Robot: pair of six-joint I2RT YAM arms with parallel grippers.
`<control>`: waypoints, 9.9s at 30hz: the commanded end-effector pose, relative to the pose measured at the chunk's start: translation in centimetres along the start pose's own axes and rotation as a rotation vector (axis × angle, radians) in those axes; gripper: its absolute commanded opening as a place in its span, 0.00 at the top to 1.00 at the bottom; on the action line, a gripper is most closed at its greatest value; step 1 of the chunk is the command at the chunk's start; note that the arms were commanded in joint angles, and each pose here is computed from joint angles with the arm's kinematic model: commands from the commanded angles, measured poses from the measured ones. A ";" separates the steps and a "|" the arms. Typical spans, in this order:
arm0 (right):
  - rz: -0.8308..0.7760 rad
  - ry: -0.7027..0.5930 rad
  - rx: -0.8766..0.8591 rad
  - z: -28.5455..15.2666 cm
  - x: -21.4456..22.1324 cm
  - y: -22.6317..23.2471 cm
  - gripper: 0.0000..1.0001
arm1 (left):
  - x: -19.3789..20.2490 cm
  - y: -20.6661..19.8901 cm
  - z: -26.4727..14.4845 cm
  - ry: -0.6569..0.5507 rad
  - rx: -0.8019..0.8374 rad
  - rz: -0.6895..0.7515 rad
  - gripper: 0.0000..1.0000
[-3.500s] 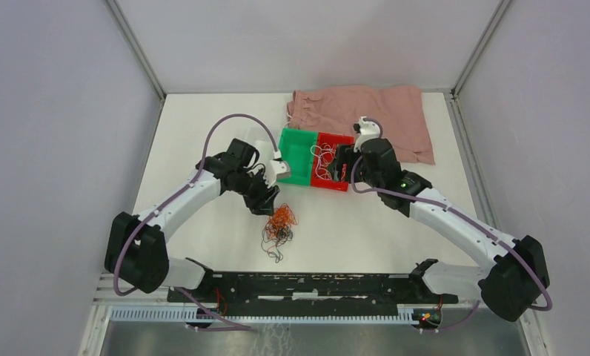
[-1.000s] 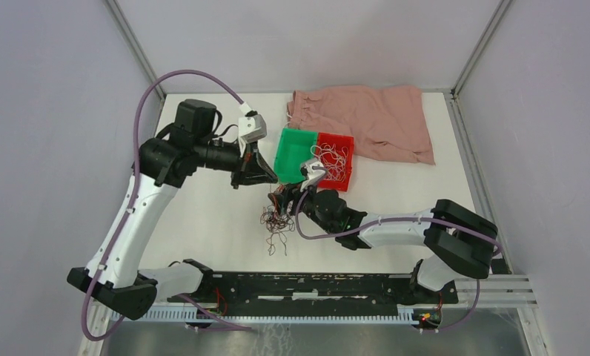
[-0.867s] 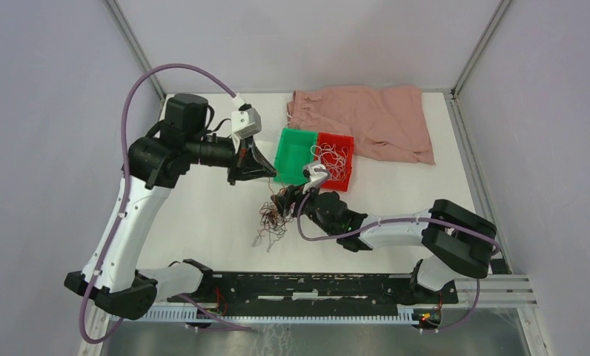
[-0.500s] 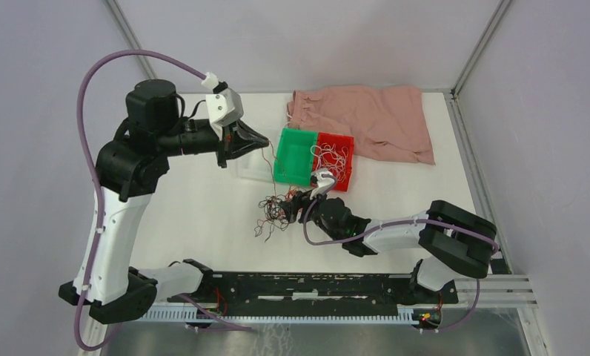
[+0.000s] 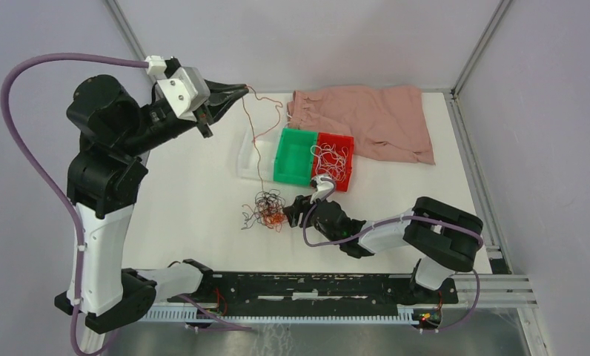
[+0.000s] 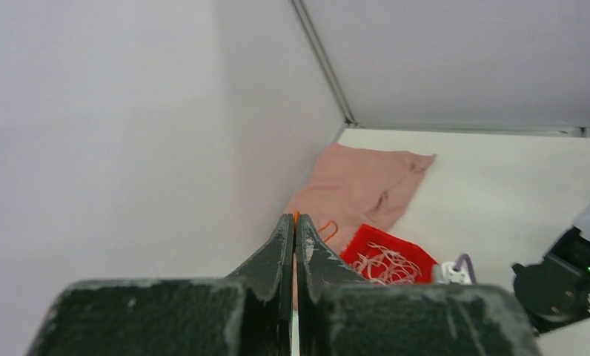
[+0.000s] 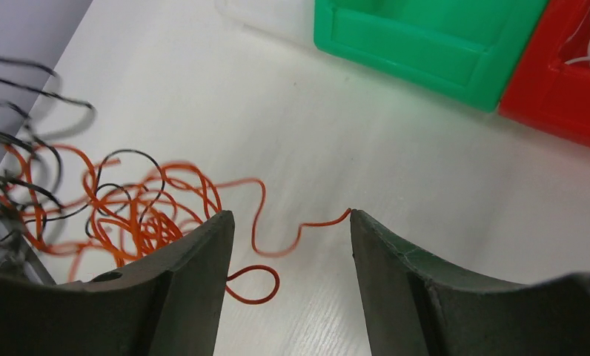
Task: Untangle the cables
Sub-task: Untie the cable, then place the cable in the bin, then adjust the bin at the center of the board.
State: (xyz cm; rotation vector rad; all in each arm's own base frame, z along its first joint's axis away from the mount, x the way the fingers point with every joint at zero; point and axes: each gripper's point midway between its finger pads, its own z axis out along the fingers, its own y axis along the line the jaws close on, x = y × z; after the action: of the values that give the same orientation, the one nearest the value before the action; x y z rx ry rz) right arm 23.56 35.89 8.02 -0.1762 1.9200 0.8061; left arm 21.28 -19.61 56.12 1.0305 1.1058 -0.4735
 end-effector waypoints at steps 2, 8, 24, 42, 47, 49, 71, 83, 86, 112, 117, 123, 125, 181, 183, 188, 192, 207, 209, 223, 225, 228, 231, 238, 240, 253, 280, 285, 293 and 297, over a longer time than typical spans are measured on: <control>0.038 -0.025 -0.001 0.2 -0.2 0.1 0.35 | -5.9 3.8 -1.5 -0.141 -0.181 0.194 0.97; -0.060 -0.079 -0.042 -1.4 -4.6 2.0 0.24 | -4.9 3.2 -1.2 -0.118 -0.150 0.186 0.97; -0.340 -0.171 -0.529 -7.6 -16.5 15.5 0.01 | 0.7 -0.7 -0.3 -0.028 0.012 0.079 0.97; -0.254 -0.103 -0.403 0.7 -12.0 14.4 0.27 | -3.9 -1.5 -1.3 -0.131 0.053 -0.003 0.97; -0.167 -0.044 -0.320 2.5 -7.1 11.0 0.27 | -5.7 -0.4 -2.1 -0.167 -0.014 0.036 0.97; -0.147 -0.006 -0.288 3.2 -5.0 9.8 0.28 | -6.6 0.3 -2.6 -0.189 -0.060 0.079 0.97; -0.036 0.096 -0.125 3.9 2.3 3.6 0.28 | -21.5 9.4 -12.6 -0.519 -0.758 0.714 0.97; -0.016 0.095 -0.121 3.4 2.3 3.4 0.20 | -26.9 8.5 -17.5 -0.733 -0.943 0.899 0.97; -0.008 0.099 -0.121 3.4 2.5 3.4 0.17 | -28.4 7.6 -19.5 -0.830 -1.021 0.974 0.97; -0.262 -0.130 -0.543 -3.6 -16.4 18.2 0.00 | -13.6 3.5 -7.2 -0.457 -0.370 0.576 0.97; -0.269 -0.171 -0.477 -2.9 -18.0 17.5 0.06 | -12.4 2.7 -6.2 -0.454 -0.310 0.515 0.97; -0.245 -0.188 -0.430 -2.1 -19.5 16.6 0.12 | -12.0 3.1 -5.4 -0.447 -0.304 0.504 0.97; -0.243 -0.196 -0.365 -1.8 -20.3 15.3 0.12 | -11.9 3.2 -5.3 -0.448 -0.307 0.507 0.97; -0.104 -0.078 0.138 0.2 -19.3 -2.5 0.23 | -11.1 14.7 6.8 -0.521 -0.610 0.725 0.97; -0.102 -0.069 0.142 0.5 -19.1 -2.9 0.23 | -10.4 14.7 7.2 -0.507 -0.606 0.724 0.97; -0.094 -0.033 0.144 1.4 -18.2 -3.8 0.25 | -9.3 14.6 8.0 -0.483 -0.591 0.729 0.97; -0.084 -0.005 0.144 2.0 -17.3 -4.4 0.26 | -8.2 14.5 8.6 -0.457 -0.578 0.743 0.97; -0.010 -0.023 0.216 0.1 -17.6 -7.7 0.21 | 1.5 12.6 11.5 -0.273 -0.480 0.586 0.97; -0.004 -0.028 0.230 -0.2 -17.6 -8.2 0.21 | 2.7 12.4 11.8 -0.243 -0.468 0.587 0.97; -0.048 0.051 0.316 2.4 -16.3 -10.8 0.24 | 9.1 10.8 12.1 -0.053 -0.393 0.593 0.97; -0.062 0.069 0.320 3.5 -15.9 -11.0 0.25 | 9.7 10.5 12.1 -0.030 -0.372 0.570 0.97; -0.080 0.093 0.340 4.8 -15.2 -11.7 0.26 | 10.6 10.1 12.3 0.006 -0.339 0.520 0.97; -0.098 0.111 0.364 5.6 -14.5 -12.5 0.30 | 11.6 9.6 12.4 0.041 -0.309 0.467 0.97; -0.109 0.131 0.415 6.2 -13.7 -13.9 0.58 | 12.7 8.3 12.2 0.082 -0.248 0.402 0.97; -0.101 0.127 0.423 6.1 -13.7 -14.3 0.67 | 12.8 8.1 12.2 0.089 -0.235 0.393 0.97; -0.044 0.125 0.352 6.0 -13.6 -13.8 0.73 | 15.1 6.2 12.6 0.117 -0.179 0.222 0.97; 0.043 0.239 0.399 8.2 -10.1 -17.4 0.76 | 15.8 5.7 14.3 0.113 -0.147 0.102 0.97; 0.048 0.260 0.387 8.5 -9.2 -17.5 0.77 | 15.6 6.1 15.3 0.087 -0.150 0.077 0.97; 0.065 0.173 0.368 7.0 -11.5 -16.8 0.66 | 17.2 7.5 17.3 0.093 -0.206 0.002 0.97; 0.039 0.100 0.381 5.6 -14.6 -16.3 0.49 | 20.3 8.0 18.2 0.151 -0.255 -0.047 0.97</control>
State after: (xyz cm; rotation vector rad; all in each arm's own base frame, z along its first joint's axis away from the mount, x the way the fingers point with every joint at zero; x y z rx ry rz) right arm 40.59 23.77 4.96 0.0286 2.3134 0.4118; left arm 43.45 -28.22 41.51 0.9481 1.2828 -0.2823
